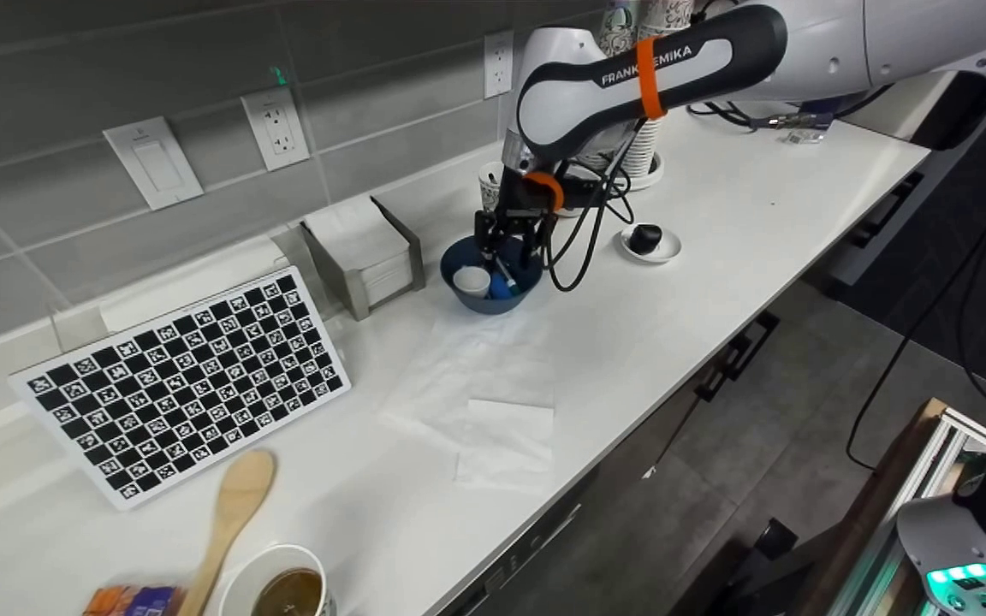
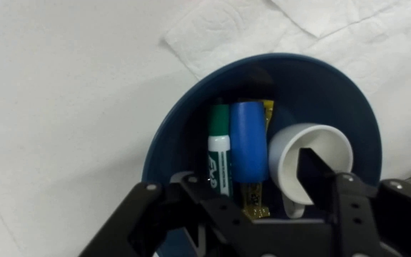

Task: Remove the marker and clip from the bowl

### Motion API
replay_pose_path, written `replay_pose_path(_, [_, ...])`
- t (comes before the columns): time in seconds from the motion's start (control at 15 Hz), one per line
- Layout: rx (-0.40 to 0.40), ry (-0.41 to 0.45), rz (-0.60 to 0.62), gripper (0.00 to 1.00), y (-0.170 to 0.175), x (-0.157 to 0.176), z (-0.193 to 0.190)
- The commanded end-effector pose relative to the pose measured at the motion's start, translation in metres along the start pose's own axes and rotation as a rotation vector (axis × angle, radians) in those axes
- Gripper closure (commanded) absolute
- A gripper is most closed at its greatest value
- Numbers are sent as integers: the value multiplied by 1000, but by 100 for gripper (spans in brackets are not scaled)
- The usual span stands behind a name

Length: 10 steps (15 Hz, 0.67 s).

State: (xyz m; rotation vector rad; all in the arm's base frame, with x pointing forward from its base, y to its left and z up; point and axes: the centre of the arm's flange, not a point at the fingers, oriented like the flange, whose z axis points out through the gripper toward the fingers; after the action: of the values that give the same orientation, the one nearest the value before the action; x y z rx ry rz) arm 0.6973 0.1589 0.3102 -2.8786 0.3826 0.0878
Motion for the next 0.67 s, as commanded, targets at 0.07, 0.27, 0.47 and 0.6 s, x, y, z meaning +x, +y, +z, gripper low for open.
replay_pose_path(0.07, [44, 55, 93, 52, -5, 3, -3])
replay_pose_path(0.27, [40, 112, 121, 46, -11, 14, 0])
replay_pose_path(0.47, [11, 140, 140, 48, -11, 22, 4])
replay_pose_path(0.6, [-9, 148, 159, 46, -5, 26, 6])
